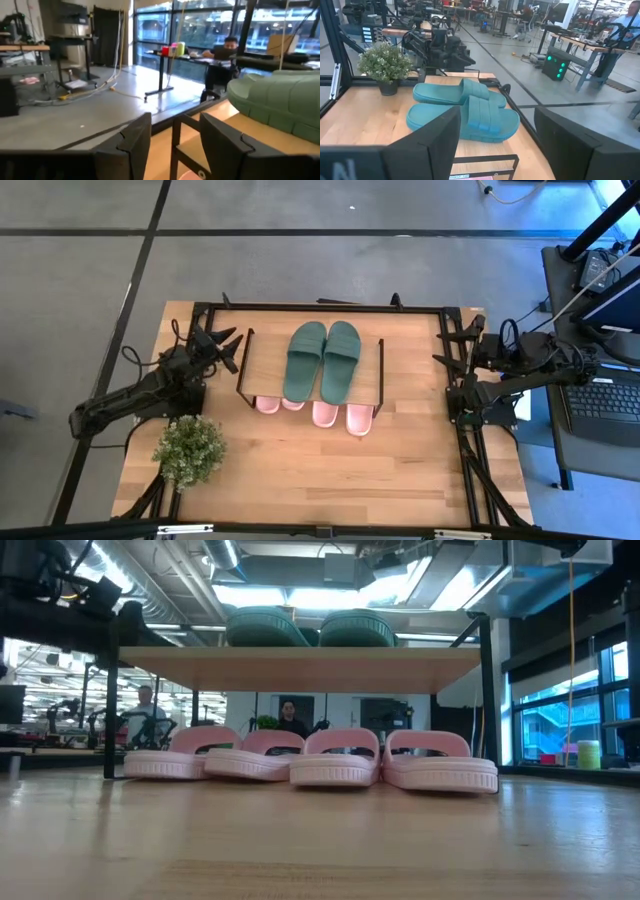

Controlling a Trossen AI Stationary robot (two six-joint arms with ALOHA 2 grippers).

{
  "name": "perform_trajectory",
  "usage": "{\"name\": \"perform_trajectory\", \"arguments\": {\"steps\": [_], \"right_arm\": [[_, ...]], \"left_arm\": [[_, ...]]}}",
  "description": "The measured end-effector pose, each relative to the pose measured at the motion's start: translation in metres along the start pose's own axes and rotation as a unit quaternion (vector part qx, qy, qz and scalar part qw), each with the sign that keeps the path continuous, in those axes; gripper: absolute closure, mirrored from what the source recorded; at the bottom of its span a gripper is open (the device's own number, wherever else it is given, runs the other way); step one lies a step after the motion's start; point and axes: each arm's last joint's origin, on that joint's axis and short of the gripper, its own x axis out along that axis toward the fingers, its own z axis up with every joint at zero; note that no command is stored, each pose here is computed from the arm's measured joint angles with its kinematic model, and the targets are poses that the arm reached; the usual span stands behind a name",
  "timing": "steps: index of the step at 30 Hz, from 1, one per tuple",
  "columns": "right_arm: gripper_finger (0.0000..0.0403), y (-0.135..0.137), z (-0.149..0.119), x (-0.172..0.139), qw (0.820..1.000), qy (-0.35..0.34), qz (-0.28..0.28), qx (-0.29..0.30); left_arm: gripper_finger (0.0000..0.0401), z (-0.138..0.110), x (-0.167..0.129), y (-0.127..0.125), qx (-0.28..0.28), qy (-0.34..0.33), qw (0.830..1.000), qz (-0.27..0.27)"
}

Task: Pick and place slides into the shelf
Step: Return to Home Position

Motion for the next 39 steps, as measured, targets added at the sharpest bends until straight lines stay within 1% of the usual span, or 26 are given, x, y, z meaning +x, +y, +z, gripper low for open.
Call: {"name": "perform_trajectory", "arguments": {"steps": [3,7,11,19,24,26,29,35,39], "right_arm": [[0.0150,0.000,-0.001,0.000,1.000,0.003,0.000,0.002],[0.0150,0.000,-0.005,0.001,1.000,0.022,-0.006,0.010],[0.0150,0.006,-0.022,0.008,0.999,0.033,-0.008,0.008],[0.0150,0.013,-0.055,0.017,1.000,-0.020,-0.011,0.018],[0.0150,0.012,-0.065,0.014,0.999,-0.036,-0.013,0.024],[0.0150,0.011,-0.067,0.013,0.998,-0.037,-0.035,0.020],[0.0150,0.008,-0.068,0.015,0.994,-0.042,-0.095,0.012],[0.0150,0.008,-0.064,0.025,0.989,-0.066,-0.129,-0.011],[0.0150,0.005,-0.065,0.027,0.987,-0.059,-0.150,-0.010]], "left_arm": [[0.0242,-0.001,0.001,0.002,-0.008,-0.004,1.000,-0.006],[0.0242,-0.001,0.002,0.004,-0.003,-0.004,1.000,-0.010],[0.0242,-0.002,0.002,0.005,0.008,0.002,1.000,-0.002],[0.0242,-0.002,0.002,0.005,0.004,0.003,1.000,0.000],[0.0242,-0.002,0.002,0.005,0.004,0.003,1.000,0.000],[0.0242,-0.002,0.002,0.005,0.004,0.003,1.000,0.000],[0.0242,-0.002,0.002,0.005,0.004,0.003,1.000,0.000],[0.0242,-0.002,0.002,0.005,0.004,0.003,1.000,0.000],[0.0242,-0.002,0.002,0.005,0.004,0.003,1.000,0.000]]}}
